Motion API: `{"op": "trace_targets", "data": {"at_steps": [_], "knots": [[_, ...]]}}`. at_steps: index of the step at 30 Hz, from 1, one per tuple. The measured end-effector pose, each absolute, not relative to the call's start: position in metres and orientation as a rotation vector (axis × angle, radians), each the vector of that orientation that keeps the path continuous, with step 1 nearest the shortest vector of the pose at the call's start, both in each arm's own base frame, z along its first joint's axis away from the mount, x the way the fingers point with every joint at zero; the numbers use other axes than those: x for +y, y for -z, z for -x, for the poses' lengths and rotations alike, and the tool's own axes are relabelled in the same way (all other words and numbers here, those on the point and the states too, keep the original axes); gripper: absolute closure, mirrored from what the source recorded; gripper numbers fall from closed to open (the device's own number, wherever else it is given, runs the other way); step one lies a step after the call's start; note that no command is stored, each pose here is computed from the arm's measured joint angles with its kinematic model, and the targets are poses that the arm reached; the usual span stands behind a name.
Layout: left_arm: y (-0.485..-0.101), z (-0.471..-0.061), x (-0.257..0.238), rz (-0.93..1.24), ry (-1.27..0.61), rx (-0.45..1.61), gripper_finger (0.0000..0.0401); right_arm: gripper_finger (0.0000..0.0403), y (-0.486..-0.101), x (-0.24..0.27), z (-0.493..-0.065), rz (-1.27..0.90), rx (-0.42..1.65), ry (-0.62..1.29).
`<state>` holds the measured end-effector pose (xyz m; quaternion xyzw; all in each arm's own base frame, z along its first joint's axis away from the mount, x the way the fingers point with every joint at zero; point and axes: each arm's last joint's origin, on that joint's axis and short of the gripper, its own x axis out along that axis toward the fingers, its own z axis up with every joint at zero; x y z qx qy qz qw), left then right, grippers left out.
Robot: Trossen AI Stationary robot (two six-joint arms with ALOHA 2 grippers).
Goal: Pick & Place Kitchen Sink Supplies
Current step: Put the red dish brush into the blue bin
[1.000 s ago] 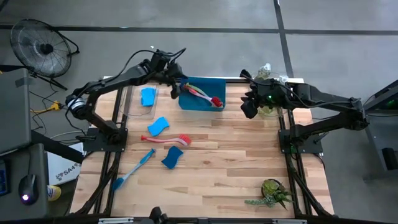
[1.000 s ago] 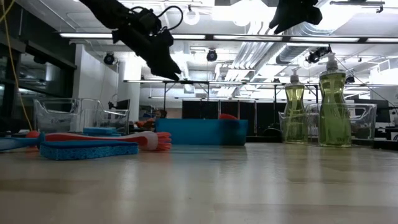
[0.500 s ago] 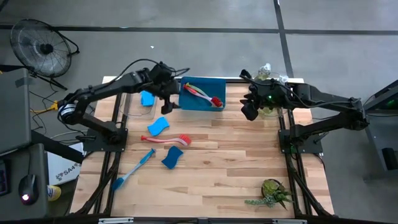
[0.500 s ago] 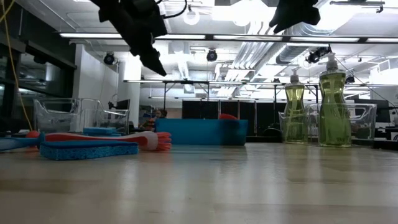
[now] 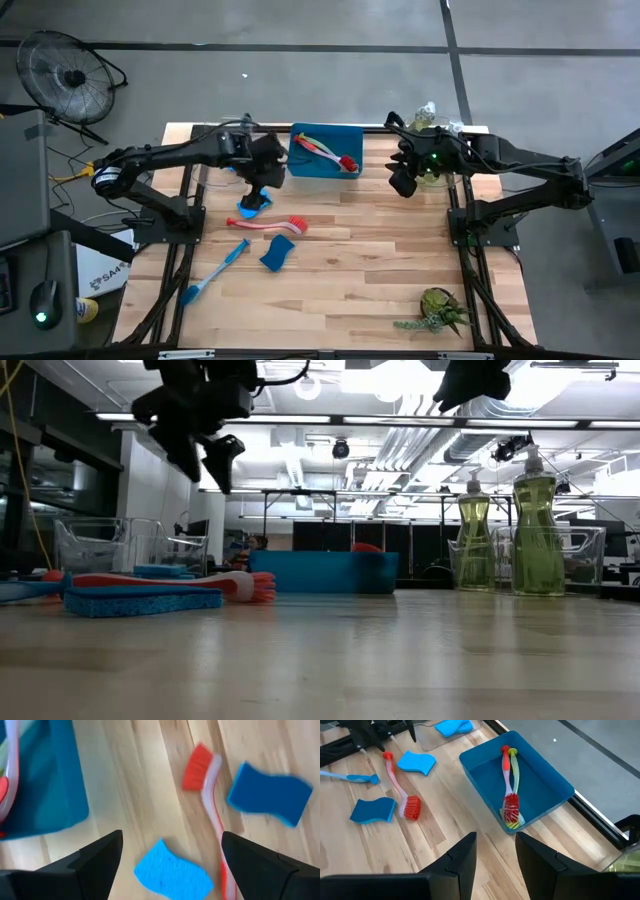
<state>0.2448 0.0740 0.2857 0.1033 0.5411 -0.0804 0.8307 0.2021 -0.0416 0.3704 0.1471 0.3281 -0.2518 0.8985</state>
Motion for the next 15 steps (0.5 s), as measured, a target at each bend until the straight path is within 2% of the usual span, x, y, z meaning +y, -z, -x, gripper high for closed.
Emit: {"op": "trace_targets", "data": {"at_steps": [15], "knots": [[-0.271, -0.269, 0.035, -0.304, 0.227, 1.187, 0.0066, 0.0272, -0.37, -0.041, -0.202, -0.289, 0.687, 0.499]]}}
